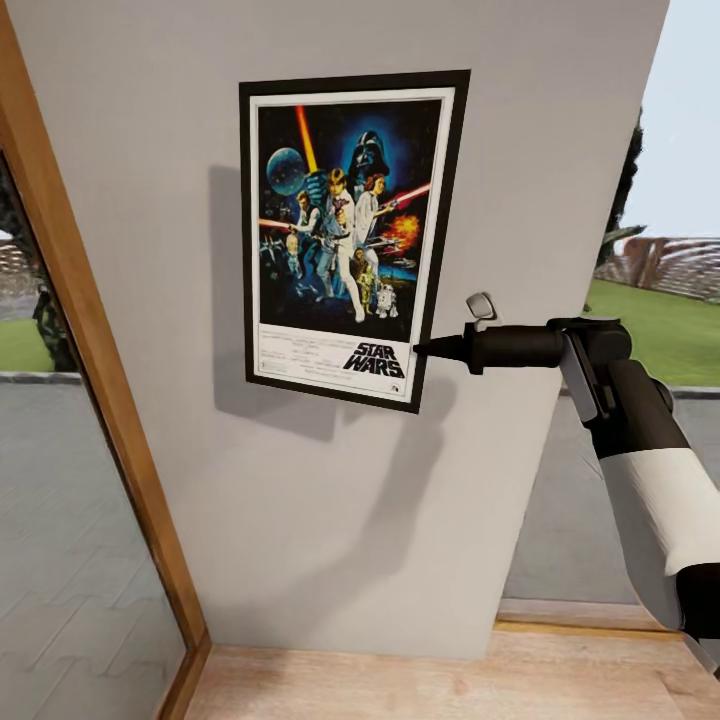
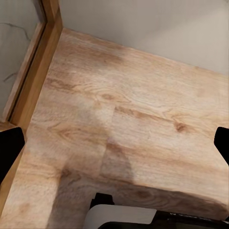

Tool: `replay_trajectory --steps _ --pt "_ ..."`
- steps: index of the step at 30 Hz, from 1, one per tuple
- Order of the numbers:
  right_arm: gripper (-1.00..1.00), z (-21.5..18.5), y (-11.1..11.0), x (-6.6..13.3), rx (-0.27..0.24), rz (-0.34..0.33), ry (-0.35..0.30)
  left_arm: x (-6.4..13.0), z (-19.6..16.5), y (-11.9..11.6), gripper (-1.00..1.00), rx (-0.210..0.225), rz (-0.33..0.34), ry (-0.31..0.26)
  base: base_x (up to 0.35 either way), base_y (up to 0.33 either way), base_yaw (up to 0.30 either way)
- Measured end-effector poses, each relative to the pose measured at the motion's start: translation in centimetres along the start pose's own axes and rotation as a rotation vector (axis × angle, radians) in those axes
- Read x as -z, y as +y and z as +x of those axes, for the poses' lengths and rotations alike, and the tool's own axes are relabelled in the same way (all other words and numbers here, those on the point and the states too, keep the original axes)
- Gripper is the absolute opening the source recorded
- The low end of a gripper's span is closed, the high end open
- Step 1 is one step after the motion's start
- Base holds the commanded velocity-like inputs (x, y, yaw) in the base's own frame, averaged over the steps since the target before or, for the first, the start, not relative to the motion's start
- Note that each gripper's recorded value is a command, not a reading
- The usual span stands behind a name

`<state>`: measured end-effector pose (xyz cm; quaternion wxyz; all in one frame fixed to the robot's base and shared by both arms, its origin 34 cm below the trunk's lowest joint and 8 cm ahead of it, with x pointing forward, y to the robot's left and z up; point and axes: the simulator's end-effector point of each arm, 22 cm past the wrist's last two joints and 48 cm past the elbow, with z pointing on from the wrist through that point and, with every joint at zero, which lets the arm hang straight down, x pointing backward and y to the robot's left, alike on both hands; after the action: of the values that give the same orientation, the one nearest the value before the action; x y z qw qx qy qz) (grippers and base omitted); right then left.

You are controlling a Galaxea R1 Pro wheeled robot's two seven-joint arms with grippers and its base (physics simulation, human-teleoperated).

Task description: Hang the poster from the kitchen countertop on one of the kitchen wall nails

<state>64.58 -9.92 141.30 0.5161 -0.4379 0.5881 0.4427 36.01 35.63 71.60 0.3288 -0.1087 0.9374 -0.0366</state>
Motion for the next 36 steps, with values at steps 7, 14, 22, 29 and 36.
replay_trajectory --steps 7,14,22,29,36 --pt "-1.0 -0.02 0.03 0.02 0.001 0.0 0.0 0.03 0.02 0.07 1.0 0.001 -0.002 0.0 0.166 0.0 0.0" --pt "-1.0 -0.01 0.02 0.01 0.001 0.0 0.0 0.02 -0.02 0.08 1.0 0.001 -0.002 -0.001 0.048 0.0 0.0" --pt "-1.0 -0.01 0.02 0.02 0.001 -0.001 0.0 0.02 -0.03 0.09 1.0 0.001 -0.002 -0.001 0.004 0.0 0.0" --pt "-1.0 -0.08 0.08 0.03 0.003 -0.001 -0.001 0.01 -0.05 0.08 1.0 0.001 -0.002 -0.001 0.0 0.0 0.0" --pt "-1.0 -0.16 0.17 0.05 0.004 -0.002 -0.002 0.04 -0.07 0.08 1.0 0.001 -0.002 -0.002 0.119 0.0 0.0"
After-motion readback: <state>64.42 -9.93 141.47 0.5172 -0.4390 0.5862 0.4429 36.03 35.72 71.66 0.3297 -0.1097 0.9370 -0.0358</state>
